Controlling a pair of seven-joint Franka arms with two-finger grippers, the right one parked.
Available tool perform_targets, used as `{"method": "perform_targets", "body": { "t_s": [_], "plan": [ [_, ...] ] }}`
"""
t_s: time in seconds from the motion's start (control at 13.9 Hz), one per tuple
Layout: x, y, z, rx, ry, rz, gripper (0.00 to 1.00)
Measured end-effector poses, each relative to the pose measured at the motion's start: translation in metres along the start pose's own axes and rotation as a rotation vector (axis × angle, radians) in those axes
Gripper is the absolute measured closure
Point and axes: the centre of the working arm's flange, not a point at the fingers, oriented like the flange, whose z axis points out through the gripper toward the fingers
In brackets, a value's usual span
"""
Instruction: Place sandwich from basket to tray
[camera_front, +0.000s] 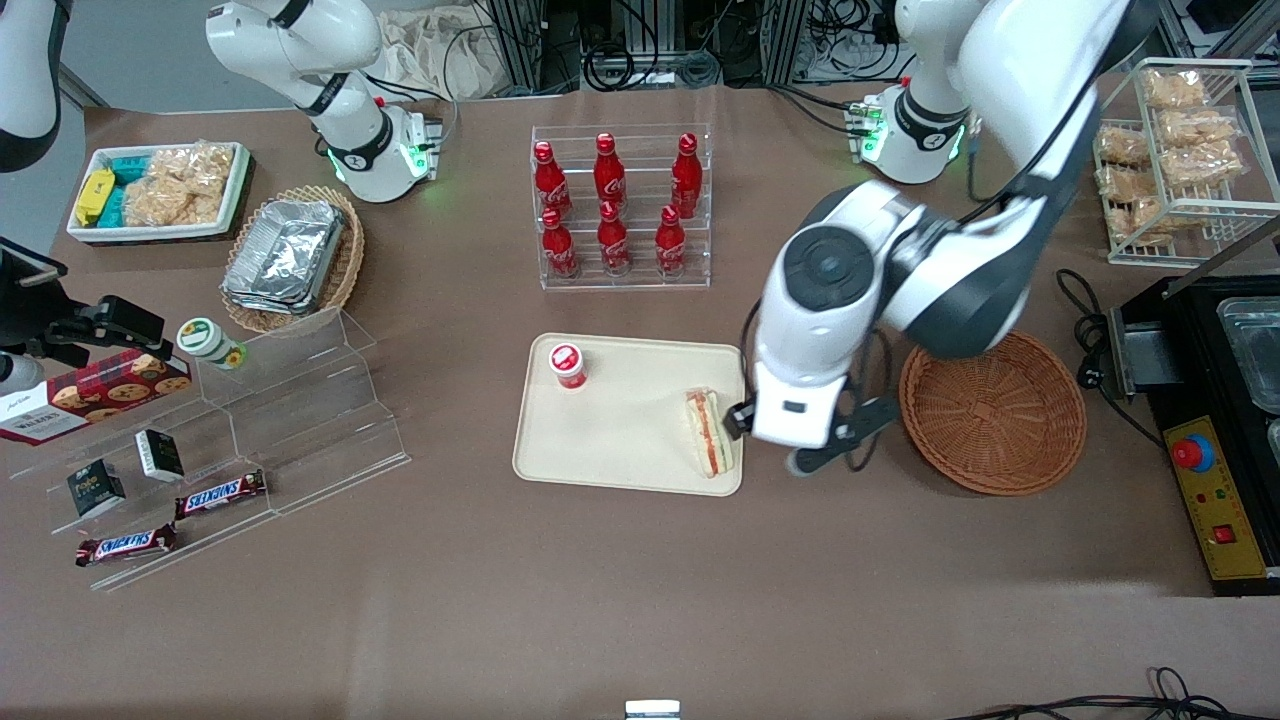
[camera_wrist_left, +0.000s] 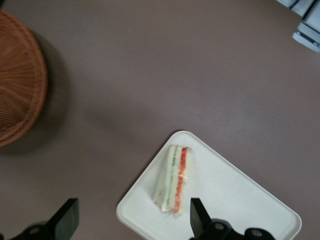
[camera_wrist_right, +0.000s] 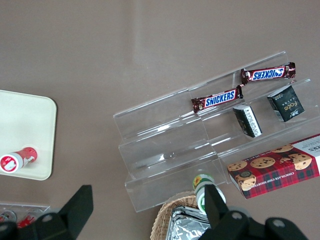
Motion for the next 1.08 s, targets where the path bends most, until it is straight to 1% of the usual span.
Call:
{"method": "perform_targets", "body": {
  "t_s": [0.07, 0.14, 0.29, 0.43, 0.5, 0.79, 0.94, 1.08],
  "plan": [
    [0.008, -0.014, -0.016, -0.009, -0.004, 0.005, 0.0],
    [0.013, -0.027, -0.03, -0.006, -0.012, 0.021, 0.0],
    [0.021, -0.056, -0.054, 0.027, -0.037, 0.069, 0.0],
    [0.036, -0.09, -0.079, 0.049, -0.058, 0.126, 0.0],
    [0.047, -0.11, -0.091, 0.054, -0.07, 0.156, 0.0],
    [0.084, -0.205, -0.12, 0.043, -0.091, 0.28, 0.0],
    [0.09, -0.248, -0.13, 0.041, -0.092, 0.339, 0.0],
    [0.086, -0.282, -0.135, 0.042, -0.096, 0.395, 0.0]
  ]
}}
